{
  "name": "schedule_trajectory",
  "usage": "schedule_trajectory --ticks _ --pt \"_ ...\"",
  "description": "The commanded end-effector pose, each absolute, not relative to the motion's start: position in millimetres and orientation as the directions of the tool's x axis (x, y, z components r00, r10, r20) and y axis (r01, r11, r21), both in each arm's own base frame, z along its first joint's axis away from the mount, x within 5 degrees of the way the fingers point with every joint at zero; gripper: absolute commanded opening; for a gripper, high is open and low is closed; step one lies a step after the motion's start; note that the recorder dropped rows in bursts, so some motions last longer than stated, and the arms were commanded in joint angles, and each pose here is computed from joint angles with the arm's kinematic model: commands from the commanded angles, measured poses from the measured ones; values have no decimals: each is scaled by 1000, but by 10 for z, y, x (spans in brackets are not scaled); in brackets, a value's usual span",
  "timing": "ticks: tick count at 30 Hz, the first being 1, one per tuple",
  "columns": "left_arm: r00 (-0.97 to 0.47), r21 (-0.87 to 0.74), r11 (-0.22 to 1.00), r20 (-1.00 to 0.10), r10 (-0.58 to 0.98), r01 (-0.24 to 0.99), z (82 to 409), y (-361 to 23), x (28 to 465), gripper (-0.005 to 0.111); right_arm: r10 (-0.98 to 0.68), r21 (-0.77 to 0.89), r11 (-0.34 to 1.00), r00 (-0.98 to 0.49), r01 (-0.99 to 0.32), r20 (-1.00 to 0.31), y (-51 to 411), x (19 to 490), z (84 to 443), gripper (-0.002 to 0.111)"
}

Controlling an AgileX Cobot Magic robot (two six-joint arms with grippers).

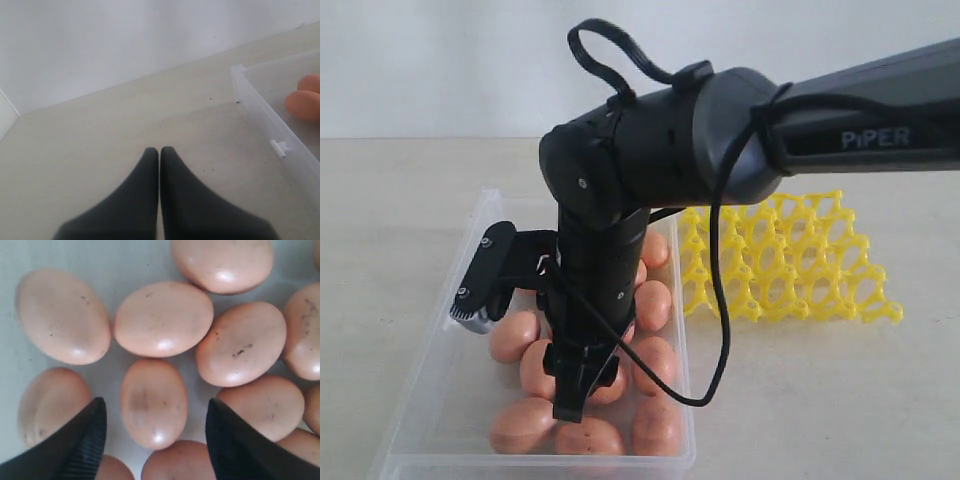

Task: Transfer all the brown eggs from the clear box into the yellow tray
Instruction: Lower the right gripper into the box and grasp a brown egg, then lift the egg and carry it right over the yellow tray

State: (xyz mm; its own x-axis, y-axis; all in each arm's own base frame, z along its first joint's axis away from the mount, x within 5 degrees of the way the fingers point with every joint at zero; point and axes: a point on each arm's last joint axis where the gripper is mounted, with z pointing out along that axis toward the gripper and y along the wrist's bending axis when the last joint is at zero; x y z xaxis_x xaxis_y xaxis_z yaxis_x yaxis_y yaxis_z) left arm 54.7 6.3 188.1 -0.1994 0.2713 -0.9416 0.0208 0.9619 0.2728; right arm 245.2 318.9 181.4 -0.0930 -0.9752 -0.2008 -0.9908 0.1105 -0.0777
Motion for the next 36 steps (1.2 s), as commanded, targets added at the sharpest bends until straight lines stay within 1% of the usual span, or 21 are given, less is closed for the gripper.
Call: schedule_trajectory --ticks 1,6,7,8,9,11,12,13,15,17,20,22,23,24,26,27,29,31,33,34,36 --pt "-195 273 962 -942 272 24 1877 60 548 1 -978 -71 112 -97 -991 -183 3225 2480 1657 57" --pt "-195 273 962 -942 272 24 1877 60 548 1 -983 -48 120 -112 -992 -147 3244 2495 1448 57" --pt "-195 273 962 -942 272 24 1877 60 548 1 -980 -49 133 -124 -990 -153 3251 2501 1438 56" --pt "-195 273 962 -942 272 24 1877 60 548 1 -979 -47 144 -135 -988 -151 3255 2505 1408 52" --pt "-195 273 962 -942 272 24 1877 60 548 1 -978 -51 147 -137 -988 -158 3260 2510 1410 44" --pt "-195 273 962 -942 272 24 1877 60 548 1 -977 -56 147 -136 -987 -165 3266 2515 1412 21" --pt "-195 273 962 -942 272 24 1877 60 548 1 -977 -67 142 -129 -988 -171 3268 2523 1423 4" --pt "-195 273 962 -942 272 24 1877 60 548 1 -974 -80 154 -138 -985 -178 3267 2534 1450 1" --pt "-195 273 962 -942 272 24 1877 60 548 1 -964 -112 202 -177 -973 -201 3257 2557 1541 1" --pt "-195 273 962 -942 272 24 1877 60 548 1 -938 -157 284 -240 -946 -252 3240 2589 1740 1" --pt "-193 273 962 -943 272 24 1878 59 549 1 -834 -193 473 -366 -859 -412 3184 2635 2168 1" --pt "-191 273 962 -943 273 24 1880 59 549 1 -682 -134 620 -445 -773 -581 3098 2638 2484 1" --pt "-188 273 962 -944 273 24 1882 58 550 1 -589 -79 674 -470 -735 -657 3056 2626 2601 1" --pt "-186 273 962 -944 273 25 1884 57 550 1 -457 4 724 -484 -690 -746 2992 2605 2733 1" --pt "-177 273 962 -946 273 26 1891 53 551 1 -213 154 745 -450 -649 -867 2823 2546 2961 1" --pt "-175 273 962 -946 273 26 1893 53 552 1 -95 226 723 -418 -652 -903 2729 2508 3031 1" --pt "-160 272 962 -949 273 28 1906 47 554 1 59 290 676 -343 -677 -938 2511 2452 3100 -1" --pt "-150 272 962 -950 273 29 1914 44 555 1 135 303 693 -294 -654 -946 2279 2482 3082 -1" --pt "-150 272 962 -950 273 29 1914 44 555 1 182 309 763 -271 -567 -945 2035 2631 3053 -1" --pt "-150 272 962 -950 273 29 1914 44 555 1 195 293 806 -237 -515 -952 1892 2739 3054 -1" --pt "-150 272 962 -950 273 29 1914 44 555 1 157 194 885 -121 -423 -980 1622 2957 3044 -1"
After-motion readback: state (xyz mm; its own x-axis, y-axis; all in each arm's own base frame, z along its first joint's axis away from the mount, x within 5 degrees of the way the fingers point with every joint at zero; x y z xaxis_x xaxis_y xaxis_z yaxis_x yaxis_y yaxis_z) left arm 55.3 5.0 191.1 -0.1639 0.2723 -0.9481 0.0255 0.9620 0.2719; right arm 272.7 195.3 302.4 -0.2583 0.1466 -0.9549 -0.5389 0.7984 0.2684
